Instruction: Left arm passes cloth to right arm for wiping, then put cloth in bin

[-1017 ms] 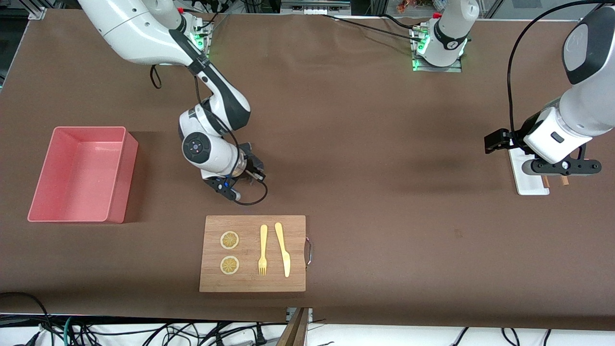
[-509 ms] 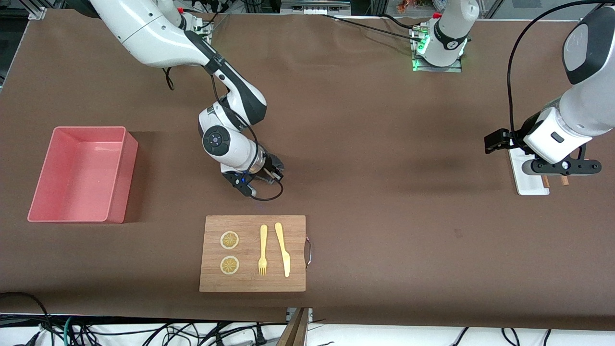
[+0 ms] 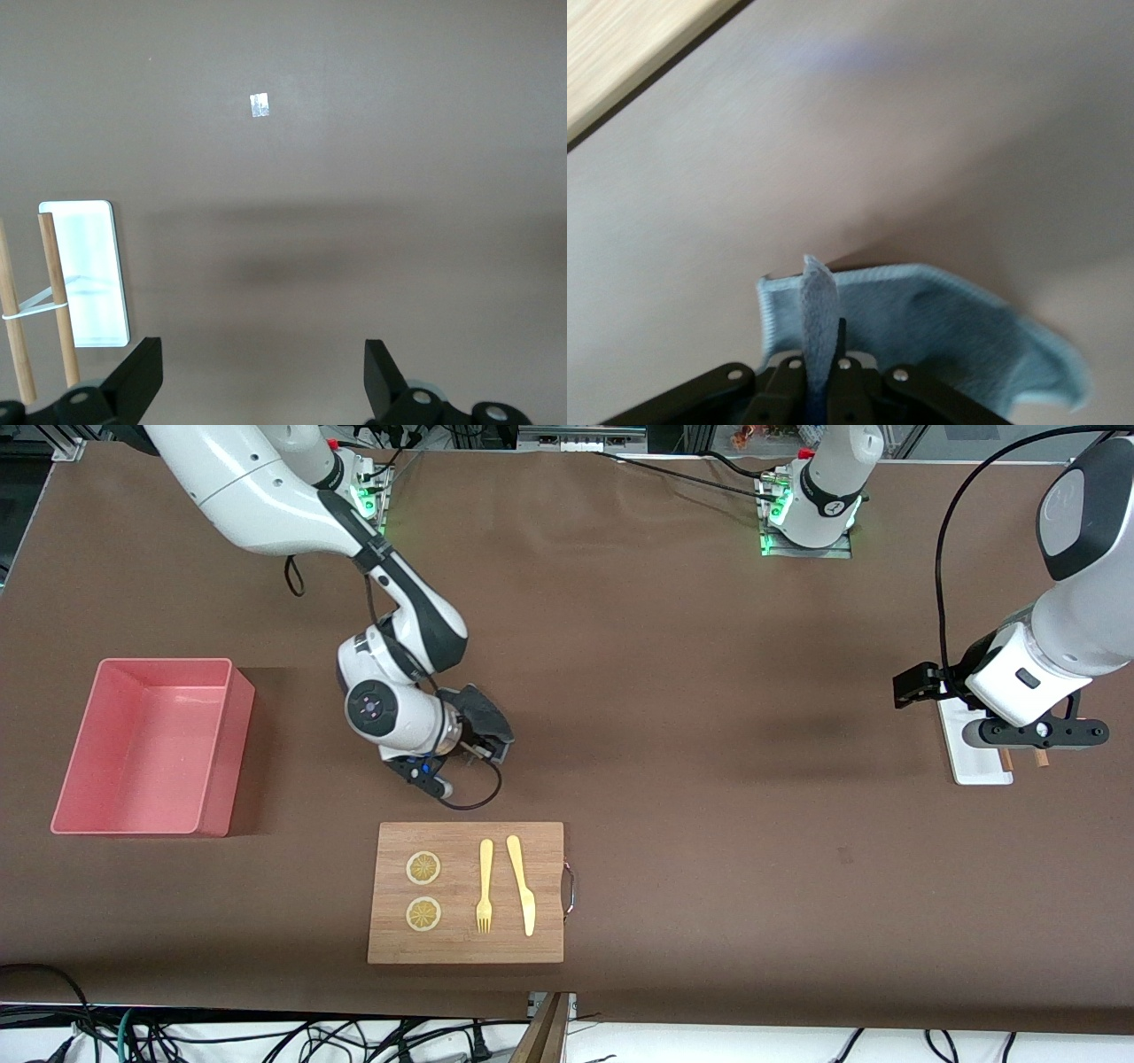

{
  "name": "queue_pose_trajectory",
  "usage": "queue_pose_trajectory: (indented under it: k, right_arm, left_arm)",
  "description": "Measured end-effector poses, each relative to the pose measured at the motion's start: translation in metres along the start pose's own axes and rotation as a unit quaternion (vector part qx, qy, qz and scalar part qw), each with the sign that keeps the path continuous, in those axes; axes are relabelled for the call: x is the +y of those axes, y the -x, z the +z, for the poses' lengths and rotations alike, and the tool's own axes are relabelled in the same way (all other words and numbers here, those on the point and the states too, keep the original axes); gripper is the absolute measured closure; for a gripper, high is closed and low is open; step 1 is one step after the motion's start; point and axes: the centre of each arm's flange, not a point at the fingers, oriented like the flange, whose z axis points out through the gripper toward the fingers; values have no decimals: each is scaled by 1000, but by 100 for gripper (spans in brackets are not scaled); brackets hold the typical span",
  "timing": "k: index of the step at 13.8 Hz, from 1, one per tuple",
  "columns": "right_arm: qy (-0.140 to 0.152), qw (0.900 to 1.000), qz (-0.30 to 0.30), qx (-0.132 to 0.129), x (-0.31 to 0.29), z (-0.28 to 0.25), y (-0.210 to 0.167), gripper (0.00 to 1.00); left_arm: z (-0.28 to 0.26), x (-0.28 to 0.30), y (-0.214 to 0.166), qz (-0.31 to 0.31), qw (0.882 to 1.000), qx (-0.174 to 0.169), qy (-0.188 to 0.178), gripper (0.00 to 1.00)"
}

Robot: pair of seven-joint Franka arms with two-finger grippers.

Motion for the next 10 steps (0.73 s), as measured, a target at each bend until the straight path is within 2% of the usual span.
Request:
queue_pose_trajectory:
  k: [3, 10]
  right_arm:
    - [29, 999, -29, -8, 28, -12, -25, 98]
    - [77, 992, -99, -18, 95, -43, -80, 98]
  left_arm:
    - [0, 0, 0, 0, 1000, 0, 0, 0]
    - [0, 0, 0, 0, 1000, 0, 0, 0]
